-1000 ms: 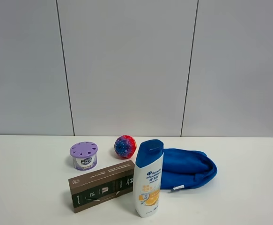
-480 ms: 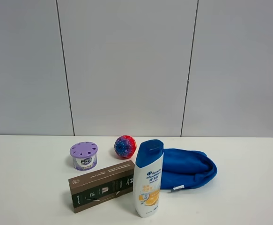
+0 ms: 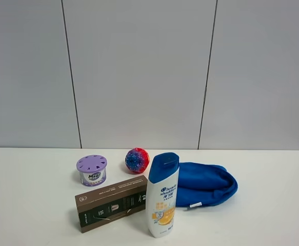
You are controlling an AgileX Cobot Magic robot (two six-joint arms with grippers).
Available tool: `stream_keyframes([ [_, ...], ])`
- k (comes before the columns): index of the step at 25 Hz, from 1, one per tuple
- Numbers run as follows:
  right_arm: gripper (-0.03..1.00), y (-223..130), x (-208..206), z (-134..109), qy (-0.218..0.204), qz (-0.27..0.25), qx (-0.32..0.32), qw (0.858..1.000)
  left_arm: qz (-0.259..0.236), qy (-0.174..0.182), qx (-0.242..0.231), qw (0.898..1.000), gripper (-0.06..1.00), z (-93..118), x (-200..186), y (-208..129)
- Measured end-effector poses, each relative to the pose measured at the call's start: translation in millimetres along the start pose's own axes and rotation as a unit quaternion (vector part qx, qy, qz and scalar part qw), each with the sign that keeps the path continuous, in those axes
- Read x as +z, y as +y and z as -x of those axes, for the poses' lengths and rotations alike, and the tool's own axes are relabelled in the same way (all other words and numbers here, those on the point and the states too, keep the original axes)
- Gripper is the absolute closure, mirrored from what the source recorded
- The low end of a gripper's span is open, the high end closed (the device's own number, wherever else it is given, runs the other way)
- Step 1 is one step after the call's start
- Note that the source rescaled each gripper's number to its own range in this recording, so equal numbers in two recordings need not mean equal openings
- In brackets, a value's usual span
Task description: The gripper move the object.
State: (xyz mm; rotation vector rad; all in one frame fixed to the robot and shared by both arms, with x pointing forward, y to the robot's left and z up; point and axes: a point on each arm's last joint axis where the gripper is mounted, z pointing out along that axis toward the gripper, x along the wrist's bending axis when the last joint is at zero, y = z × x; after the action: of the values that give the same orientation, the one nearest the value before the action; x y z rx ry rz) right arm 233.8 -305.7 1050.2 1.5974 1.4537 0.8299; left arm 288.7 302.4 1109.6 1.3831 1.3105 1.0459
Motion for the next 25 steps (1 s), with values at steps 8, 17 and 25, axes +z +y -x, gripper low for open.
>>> stream_keyframes([
  [8, -0.03, 0, 0, 0, 0.0, 0.0, 0.0, 1.0, -0.019, 0.003, 0.022, 1.0, 0.02, -4, -20, -28],
  [17, -0.03, 0, 0, 0, 0.0, 0.0, 0.0, 1.0, -0.05, -0.001, 0.011, 0.999, 0.02, -4, -26, -37],
  [25, -0.03, 0, 0, 0, 0.0, 0.0, 0.0, 1.0, -0.053, 0.045, -0.007, 0.998, 0.02, 0, -27, -38],
])
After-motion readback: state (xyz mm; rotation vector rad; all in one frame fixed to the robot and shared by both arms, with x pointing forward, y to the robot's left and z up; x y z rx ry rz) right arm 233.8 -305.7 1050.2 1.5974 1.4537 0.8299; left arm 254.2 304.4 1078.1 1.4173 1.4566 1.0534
